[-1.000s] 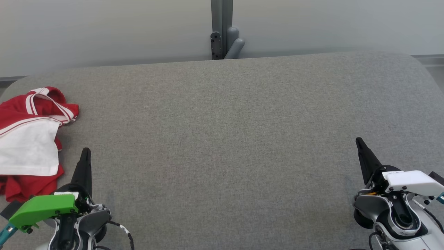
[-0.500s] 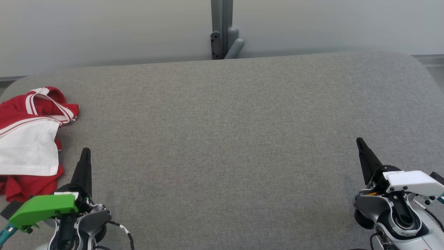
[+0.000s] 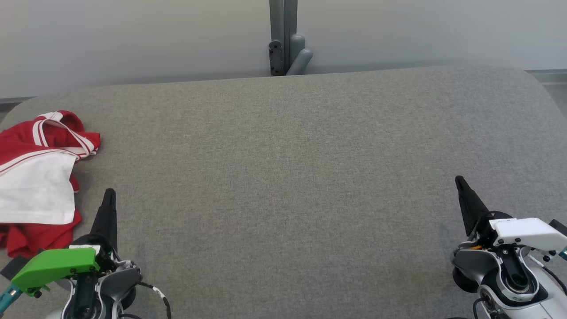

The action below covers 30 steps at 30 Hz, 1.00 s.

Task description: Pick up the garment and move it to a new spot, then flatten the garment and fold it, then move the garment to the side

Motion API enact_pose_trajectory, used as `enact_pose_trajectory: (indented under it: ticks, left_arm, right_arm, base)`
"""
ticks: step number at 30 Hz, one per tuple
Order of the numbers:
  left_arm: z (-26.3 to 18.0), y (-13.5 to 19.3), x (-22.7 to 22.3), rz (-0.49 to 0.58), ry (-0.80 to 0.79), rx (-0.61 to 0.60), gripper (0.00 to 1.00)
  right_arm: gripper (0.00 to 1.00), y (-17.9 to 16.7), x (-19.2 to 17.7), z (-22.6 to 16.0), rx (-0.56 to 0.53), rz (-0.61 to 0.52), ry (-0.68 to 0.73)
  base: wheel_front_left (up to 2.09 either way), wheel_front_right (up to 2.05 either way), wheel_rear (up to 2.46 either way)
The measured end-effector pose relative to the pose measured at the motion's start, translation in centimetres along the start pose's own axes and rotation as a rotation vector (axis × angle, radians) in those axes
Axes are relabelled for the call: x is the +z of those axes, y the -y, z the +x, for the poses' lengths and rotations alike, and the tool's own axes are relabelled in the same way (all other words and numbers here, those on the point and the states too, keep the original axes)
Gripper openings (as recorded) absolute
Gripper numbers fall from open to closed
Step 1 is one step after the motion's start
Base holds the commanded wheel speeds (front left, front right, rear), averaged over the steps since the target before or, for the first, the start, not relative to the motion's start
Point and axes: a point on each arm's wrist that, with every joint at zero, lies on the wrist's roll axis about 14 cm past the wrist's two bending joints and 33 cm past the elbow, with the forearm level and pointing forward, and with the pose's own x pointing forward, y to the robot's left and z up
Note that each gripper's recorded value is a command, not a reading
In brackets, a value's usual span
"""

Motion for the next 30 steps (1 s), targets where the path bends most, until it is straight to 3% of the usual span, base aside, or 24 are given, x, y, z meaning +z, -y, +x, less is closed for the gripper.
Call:
enact_pose_trajectory:
  ticks: [30]
  left_arm:
    - [0.0, 0.01, -0.01, 0.0, 0.0, 0.0, 0.0]
  right_arm:
    - [0.0, -0.04, -0.03, -0.09, -0.003, -0.002, -0.001]
  base:
    - [0.0, 0.0, 0.0]
